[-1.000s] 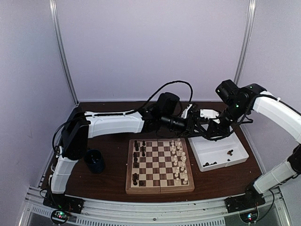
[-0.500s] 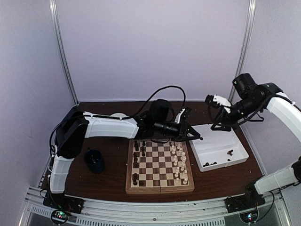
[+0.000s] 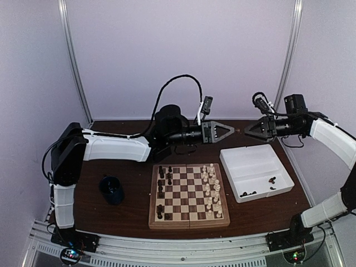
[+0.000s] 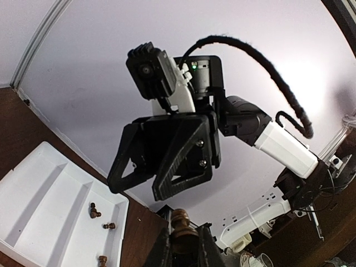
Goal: Set up the chess pieces on the board
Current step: Pass from the left arm to the right
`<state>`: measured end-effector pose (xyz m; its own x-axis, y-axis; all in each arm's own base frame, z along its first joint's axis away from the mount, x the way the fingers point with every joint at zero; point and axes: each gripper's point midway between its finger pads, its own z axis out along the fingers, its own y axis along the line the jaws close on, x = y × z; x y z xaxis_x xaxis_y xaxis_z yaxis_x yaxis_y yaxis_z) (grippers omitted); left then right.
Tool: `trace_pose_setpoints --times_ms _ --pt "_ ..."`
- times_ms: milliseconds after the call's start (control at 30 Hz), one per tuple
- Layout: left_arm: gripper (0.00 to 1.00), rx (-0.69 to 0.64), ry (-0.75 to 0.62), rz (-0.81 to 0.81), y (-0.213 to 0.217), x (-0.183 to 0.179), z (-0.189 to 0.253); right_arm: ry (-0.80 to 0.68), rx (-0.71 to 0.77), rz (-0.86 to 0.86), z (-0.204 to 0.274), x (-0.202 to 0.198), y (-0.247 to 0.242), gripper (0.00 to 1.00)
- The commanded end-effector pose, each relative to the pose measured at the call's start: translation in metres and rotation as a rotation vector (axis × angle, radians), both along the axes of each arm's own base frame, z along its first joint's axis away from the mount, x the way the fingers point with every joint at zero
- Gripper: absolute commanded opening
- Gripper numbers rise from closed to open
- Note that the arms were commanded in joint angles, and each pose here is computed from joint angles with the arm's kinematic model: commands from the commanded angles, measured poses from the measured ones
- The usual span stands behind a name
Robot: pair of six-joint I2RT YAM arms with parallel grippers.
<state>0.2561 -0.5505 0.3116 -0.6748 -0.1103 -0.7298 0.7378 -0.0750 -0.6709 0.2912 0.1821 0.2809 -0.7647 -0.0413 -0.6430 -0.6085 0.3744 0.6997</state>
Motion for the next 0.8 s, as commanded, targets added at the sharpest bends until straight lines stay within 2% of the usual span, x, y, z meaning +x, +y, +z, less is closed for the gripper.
trace_pose_setpoints --times_ms 0,767 --pt "0.10 -0.095 -0.072 0.033 0.004 0.003 0.028 0.041 0.174 0.072 0.036 -0.003 0.012 0.49" --pt "0.10 -0.099 -0.047 0.030 -0.003 0.007 0.020 0.052 0.211 0.172 0.042 -0.022 0.038 0.35"
